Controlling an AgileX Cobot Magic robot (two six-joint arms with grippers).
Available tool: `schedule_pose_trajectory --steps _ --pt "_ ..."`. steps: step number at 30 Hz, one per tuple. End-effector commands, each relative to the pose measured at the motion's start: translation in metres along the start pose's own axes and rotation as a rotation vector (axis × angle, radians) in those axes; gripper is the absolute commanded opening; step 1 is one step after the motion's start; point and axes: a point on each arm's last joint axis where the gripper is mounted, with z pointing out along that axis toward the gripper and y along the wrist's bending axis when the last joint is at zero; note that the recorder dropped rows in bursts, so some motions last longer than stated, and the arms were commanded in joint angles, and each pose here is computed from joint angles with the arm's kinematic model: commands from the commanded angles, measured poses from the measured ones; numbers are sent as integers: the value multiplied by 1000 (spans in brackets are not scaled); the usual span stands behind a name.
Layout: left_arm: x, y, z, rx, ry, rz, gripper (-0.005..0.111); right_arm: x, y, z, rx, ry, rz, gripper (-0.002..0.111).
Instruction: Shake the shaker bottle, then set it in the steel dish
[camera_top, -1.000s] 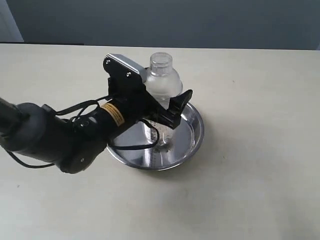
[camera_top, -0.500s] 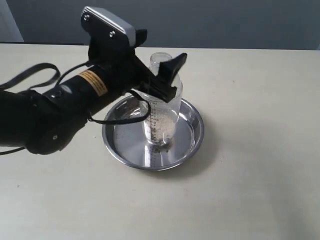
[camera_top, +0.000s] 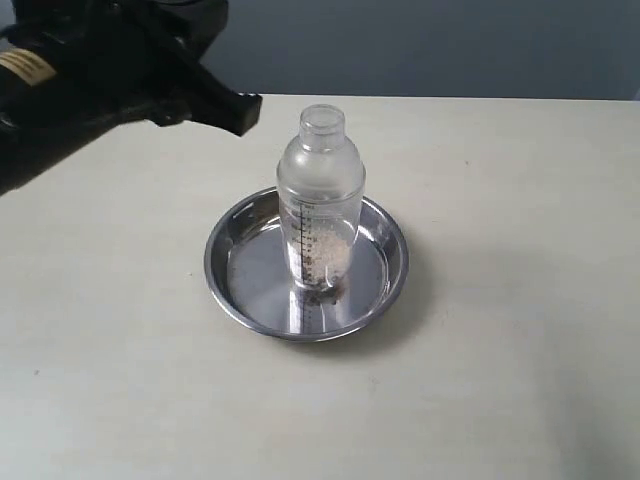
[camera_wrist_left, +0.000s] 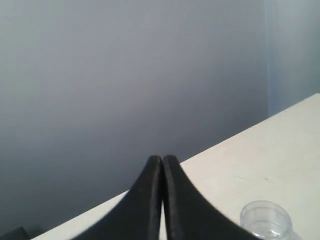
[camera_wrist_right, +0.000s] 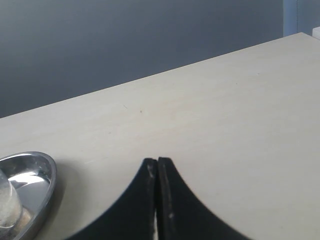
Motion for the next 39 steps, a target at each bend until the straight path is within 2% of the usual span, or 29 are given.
schedule_pose_trajectory --steps 1,3,6,10,12,13,17,20,22,24,28,39 --pt "-18 10 -20 -30 -38 -8 0 0 0 0 -2 -12 -10 -1" --pt "-23 10 -27 -5 -37 17 0 0 0 0 -2 -12 -10 -1" --pt "-28 15 -38 -18 -26 -34 0 0 0 0 -2 -12 -10 -1" --pt "-32 26 -49 -98 -1 72 0 0 0 0 -2 -12 -10 -1" --pt "-31 30 -55 -125 29 69 0 0 0 0 -2 -12 -10 -1" --pt "-28 36 -60 -174 44 32 0 0 0 0 -2 -12 -10 -1" --pt "-9 46 -75 -278 75 -23 0 0 0 0 -3 -12 -5 -1" --pt "4 43 -87 -244 -50 -41 0 0 0 0 -4 -12 -2 -1" --pt "21 42 -95 -227 -115 -141 0 0 0 0 -4 -12 -2 -1" --pt "39 44 -102 -228 -110 -228 0 0 0 0 -4 -12 -2 -1" --pt "69 45 -119 -206 -54 -178 0 0 0 0 -4 -12 -2 -1" --pt "102 54 -166 -270 -6 -278 0 0 0 0 -4 -12 -2 -1"
